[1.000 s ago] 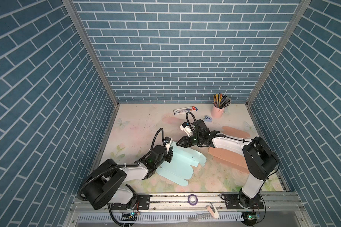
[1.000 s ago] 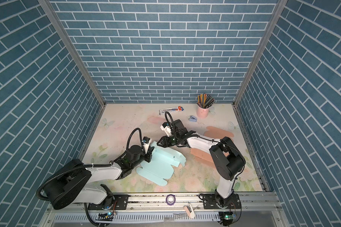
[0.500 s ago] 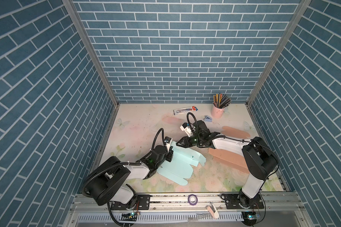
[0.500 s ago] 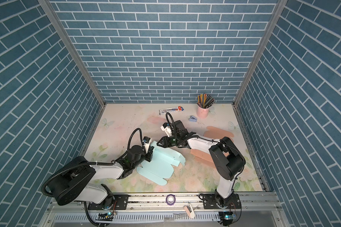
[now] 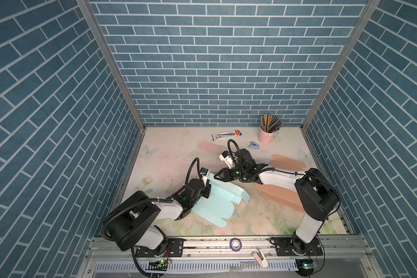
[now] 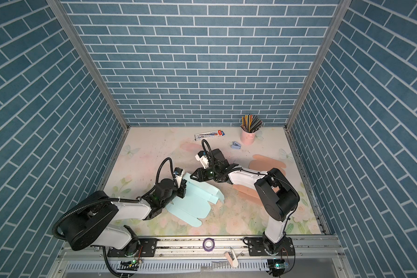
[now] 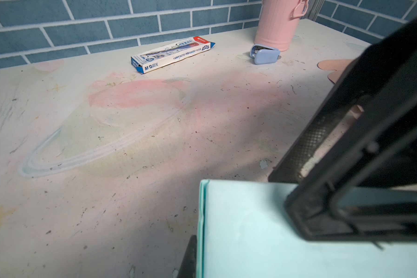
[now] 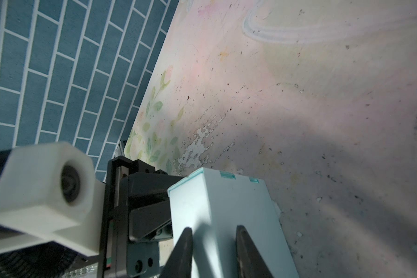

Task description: Fold the paper box

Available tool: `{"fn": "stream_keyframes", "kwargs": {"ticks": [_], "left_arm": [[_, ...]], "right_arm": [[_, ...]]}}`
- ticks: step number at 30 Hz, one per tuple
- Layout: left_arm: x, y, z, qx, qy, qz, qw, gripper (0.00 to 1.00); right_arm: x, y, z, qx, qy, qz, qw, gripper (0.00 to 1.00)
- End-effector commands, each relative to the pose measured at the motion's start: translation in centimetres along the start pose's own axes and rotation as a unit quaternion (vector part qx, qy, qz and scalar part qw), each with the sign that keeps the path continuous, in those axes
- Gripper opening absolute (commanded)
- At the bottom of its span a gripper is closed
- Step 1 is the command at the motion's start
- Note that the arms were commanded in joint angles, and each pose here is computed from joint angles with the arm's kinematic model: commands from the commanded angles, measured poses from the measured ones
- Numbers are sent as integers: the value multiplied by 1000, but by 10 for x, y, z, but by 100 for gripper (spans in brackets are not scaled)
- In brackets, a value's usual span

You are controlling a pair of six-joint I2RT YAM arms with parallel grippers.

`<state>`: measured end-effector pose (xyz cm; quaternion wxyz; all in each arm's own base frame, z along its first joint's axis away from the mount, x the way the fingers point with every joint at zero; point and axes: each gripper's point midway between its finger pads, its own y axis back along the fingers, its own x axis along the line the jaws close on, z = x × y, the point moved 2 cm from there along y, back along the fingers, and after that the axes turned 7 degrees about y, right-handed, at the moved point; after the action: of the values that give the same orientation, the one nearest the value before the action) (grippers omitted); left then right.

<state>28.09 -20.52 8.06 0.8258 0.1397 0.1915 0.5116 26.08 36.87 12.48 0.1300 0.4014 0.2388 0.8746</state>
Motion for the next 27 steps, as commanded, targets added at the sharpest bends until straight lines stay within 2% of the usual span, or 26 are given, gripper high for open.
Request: {"fn": "stream_keyframes", "kwargs": {"ticks": [1, 6, 8, 15, 23, 27], "left_arm": [[4, -2, 0, -9, 9, 11, 1000, 6], [5, -3, -5, -3, 6, 12, 1000, 16], [6, -3, -9, 0, 6, 14, 1000, 17], [10, -7, -20, 7, 7, 19, 1000, 17], [13, -9, -30, 16, 7, 26, 1000, 8], [15, -6, -30, 15, 8, 28, 999, 11]], "right_arm": [[6, -11, -26, 44, -29, 14, 999, 28], [2, -12, -29, 47, -31, 9, 998, 28], [1, -12, -29, 46, -30, 6, 998, 28], [0, -12, -28, 46, -29, 1, 999, 27], [-2, -11, -28, 46, -28, -9, 999, 27], [-3, -11, -27, 44, -28, -11, 999, 26]]}}
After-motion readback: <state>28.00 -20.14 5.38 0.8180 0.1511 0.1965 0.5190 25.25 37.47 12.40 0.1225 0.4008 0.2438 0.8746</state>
